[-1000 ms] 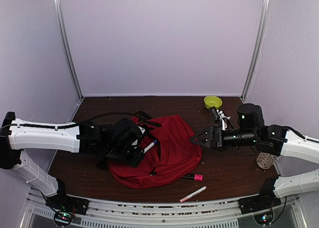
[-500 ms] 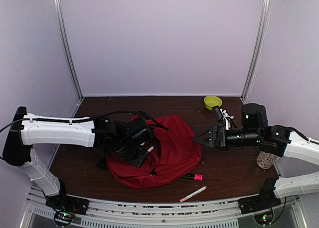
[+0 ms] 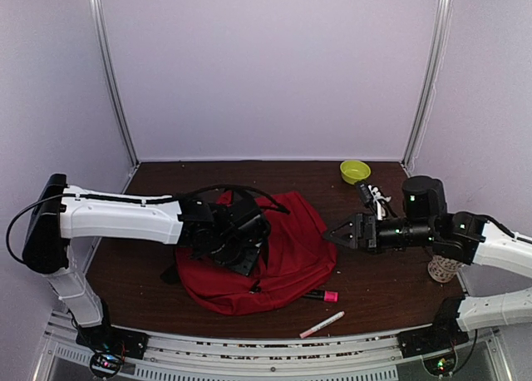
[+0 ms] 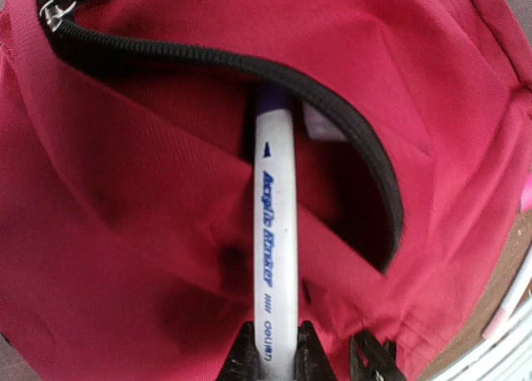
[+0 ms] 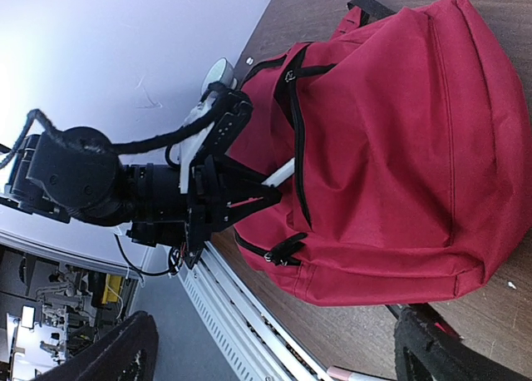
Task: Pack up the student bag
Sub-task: Place the pen in the upper front pocket of the bag.
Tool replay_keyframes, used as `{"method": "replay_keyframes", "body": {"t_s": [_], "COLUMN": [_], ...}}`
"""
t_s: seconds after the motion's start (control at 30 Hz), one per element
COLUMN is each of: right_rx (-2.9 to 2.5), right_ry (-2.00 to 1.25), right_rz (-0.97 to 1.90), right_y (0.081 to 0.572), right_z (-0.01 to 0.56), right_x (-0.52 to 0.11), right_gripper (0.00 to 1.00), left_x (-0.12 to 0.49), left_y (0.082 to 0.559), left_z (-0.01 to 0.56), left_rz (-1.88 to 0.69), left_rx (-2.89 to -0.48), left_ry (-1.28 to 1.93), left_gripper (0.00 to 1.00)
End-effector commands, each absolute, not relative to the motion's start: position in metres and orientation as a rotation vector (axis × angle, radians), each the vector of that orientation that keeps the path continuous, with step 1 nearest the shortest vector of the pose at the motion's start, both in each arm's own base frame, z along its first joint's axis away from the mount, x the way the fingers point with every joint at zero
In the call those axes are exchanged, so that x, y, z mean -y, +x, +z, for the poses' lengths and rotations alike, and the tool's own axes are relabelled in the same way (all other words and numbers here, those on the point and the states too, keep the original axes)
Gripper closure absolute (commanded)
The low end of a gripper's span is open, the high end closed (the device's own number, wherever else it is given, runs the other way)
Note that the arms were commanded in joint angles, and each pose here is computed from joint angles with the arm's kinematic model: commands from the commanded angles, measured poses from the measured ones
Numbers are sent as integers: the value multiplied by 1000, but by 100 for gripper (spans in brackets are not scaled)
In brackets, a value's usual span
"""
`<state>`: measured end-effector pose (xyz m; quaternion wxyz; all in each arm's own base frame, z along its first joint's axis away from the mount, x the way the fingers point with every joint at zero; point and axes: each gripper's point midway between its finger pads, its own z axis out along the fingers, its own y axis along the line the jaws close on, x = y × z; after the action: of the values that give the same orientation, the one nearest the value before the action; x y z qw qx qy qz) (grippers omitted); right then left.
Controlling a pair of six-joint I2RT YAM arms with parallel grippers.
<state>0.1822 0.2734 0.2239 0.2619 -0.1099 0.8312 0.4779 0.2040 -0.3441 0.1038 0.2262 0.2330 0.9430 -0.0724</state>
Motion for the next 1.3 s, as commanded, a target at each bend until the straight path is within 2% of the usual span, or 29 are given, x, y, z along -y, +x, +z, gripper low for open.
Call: {"method": "replay_keyframes", "body": {"t_s": [0.0,0.43,0.8,0.87,0.97,1.07,1.27], "right_rx": [-2236,-2271,-2288,-2288,-2289,-2293,-2304], "right_ry": [-274,-305,-311,-313,-314,-316,-325], "right_rz": [1260,1222,1206,1207,1204,1197,1156], "right_y": [184,190,194,194,194,194,196], "right_z": [222,212,207,207,207,206,205], "right_x": [-266,-270,-271,-271,-271,-271,-268], "right_gripper": [0,0,0,0,0,0,0], "left_x": [350,393,417,419,420,416,395], "left_y": [234,283,297,295,289,282,269], "left_z": [112,125,129,130,133,138,147], "left_rz": [-256,-529,-653,-675,-711,-734,-713], "left_rx": [-2549,-2467,-2432,-2430,-2431,-2432,-2446], "left_ry": [493,548,603,615,635,640,634], "left_gripper": [100,100,100,93,73,59,53]}}
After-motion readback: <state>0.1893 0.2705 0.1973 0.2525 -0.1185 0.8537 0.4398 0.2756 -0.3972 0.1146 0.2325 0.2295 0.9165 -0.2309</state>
